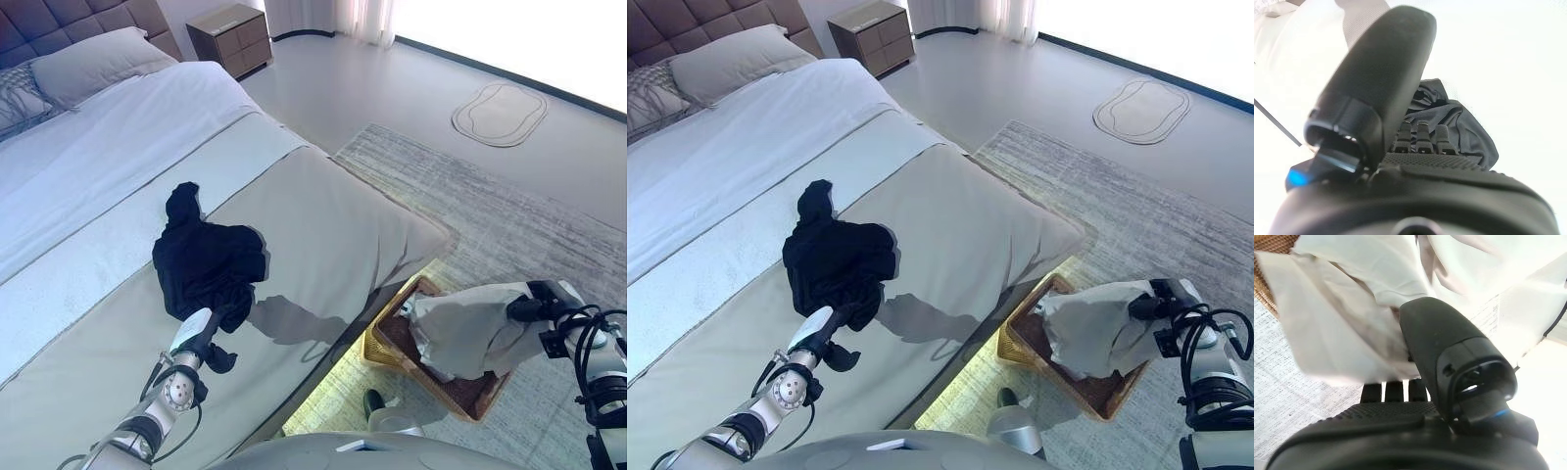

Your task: Pick up the clothes from the bed and place them into the basket

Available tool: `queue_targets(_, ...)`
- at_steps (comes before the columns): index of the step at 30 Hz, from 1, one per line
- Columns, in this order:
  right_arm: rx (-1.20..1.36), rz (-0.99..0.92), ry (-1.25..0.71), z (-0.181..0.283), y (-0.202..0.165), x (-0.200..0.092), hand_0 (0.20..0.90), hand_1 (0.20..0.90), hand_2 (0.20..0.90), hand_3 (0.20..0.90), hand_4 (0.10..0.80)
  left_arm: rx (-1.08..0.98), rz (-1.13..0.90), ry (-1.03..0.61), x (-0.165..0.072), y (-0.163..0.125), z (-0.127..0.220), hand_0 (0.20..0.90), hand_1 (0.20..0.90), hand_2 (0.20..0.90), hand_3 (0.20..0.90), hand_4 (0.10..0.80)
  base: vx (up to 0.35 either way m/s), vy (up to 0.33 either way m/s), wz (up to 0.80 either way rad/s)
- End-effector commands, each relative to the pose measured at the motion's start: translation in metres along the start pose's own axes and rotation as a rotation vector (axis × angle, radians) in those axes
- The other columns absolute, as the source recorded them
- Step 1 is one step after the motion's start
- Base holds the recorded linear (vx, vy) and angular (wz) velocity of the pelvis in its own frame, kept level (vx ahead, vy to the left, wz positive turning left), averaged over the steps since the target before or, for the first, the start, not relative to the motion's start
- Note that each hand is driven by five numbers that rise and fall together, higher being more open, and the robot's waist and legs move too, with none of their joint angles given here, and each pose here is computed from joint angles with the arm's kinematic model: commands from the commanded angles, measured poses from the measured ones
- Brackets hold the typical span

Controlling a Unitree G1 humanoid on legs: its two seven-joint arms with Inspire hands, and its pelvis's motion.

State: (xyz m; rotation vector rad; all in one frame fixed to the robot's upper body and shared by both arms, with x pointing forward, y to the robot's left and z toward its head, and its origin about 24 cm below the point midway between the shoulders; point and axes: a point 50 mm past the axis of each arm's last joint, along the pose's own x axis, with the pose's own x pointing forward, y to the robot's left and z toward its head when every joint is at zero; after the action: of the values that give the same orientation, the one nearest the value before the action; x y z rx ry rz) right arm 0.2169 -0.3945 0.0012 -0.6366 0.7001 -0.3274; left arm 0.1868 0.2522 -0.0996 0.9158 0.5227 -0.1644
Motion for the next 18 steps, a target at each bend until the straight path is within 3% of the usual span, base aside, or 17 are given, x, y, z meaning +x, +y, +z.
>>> queue_targets(1, 0.0, -0.117, -0.154, 0.039, -0.032, 0.003, 0.9, 0.9, 0.9, 0.9, 0.8, 0.033, 0.095, -0.113, 0.017, 0.03, 0.024, 0.9, 0.9, 0.9, 0.9, 0.8, 0.0, 0.0, 0.0)
queue_targets(18, -0.009, -0.115, -0.231, 0.061, -0.031, 0.002, 0.9, 0.9, 0.9, 0.9, 0.8, 0.019, 0.116, -0.098, 0.016, 0.031, 0.022, 0.9, 0.9, 0.9, 0.9, 0.8, 0.002, 0.001, 0.02)
